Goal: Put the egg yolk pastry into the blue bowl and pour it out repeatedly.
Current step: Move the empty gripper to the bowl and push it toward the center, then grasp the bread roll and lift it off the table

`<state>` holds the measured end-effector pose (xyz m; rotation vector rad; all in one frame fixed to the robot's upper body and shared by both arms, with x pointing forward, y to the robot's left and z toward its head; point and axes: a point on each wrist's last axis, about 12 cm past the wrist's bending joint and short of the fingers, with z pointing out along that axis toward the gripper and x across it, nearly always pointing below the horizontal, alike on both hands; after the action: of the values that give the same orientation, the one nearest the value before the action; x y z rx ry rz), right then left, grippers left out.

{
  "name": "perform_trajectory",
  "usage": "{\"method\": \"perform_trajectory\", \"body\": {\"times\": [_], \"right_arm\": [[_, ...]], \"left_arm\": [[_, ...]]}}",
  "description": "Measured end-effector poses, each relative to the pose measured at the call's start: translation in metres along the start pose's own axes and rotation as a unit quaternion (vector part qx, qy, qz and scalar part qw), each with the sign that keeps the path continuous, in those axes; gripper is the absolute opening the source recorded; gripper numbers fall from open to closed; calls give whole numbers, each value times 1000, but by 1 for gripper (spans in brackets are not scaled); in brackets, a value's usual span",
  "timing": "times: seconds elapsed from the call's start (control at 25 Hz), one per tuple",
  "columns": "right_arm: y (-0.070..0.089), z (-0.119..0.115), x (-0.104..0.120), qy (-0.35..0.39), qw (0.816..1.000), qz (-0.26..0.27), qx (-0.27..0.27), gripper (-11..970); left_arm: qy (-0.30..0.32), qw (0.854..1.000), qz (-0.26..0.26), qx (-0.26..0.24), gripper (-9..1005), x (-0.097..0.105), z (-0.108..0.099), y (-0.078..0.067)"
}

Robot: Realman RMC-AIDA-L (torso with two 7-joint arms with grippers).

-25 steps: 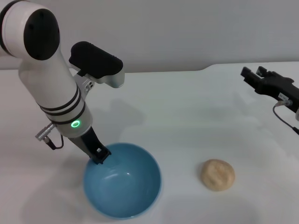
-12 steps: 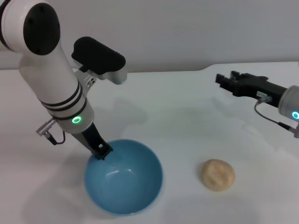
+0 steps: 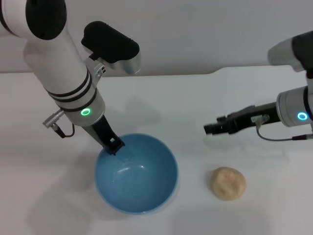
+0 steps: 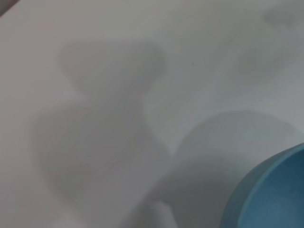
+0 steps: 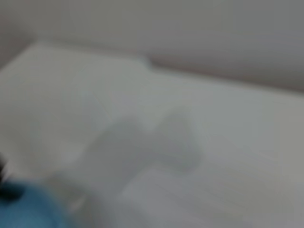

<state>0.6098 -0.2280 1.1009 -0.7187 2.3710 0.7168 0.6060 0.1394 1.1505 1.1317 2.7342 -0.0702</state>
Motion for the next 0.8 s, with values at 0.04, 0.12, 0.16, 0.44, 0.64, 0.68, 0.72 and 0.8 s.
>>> {"method": "perform_trajectory", "body": {"times": [0.04,0.12,0.16,0.44,0.64,0.68,0.72,0.8], "right_arm": [[4,-1,-2,21,1000,-9,-6,503],[9,-2,-4,51,998,-20,-11,503],[12,-2,-5,65,998,-23,-13,503],[23,-6,1,152,988,-26,-29,503],[16,-10,9,198,980,-5,14,503],[15,-10,10,197,980,-3,16,502],[15,-10,10,197,980,-3,16,502],[13,-7,13,192,981,0,22,502]], "left_arm": [[0,1000,1,0,-1,0,0,0],[-2,1000,3,-1,-1,-1,-1,0],[-2,1000,4,-1,-1,-2,-1,0],[-4,1000,7,-2,-1,-2,-3,2],[-8,1000,11,-5,-1,-3,-3,3],[-8,1000,11,-5,-1,-4,-4,3],[-9,1000,12,-5,-1,-4,-4,2],[-10,1000,14,-6,-1,-5,-5,2]]}}
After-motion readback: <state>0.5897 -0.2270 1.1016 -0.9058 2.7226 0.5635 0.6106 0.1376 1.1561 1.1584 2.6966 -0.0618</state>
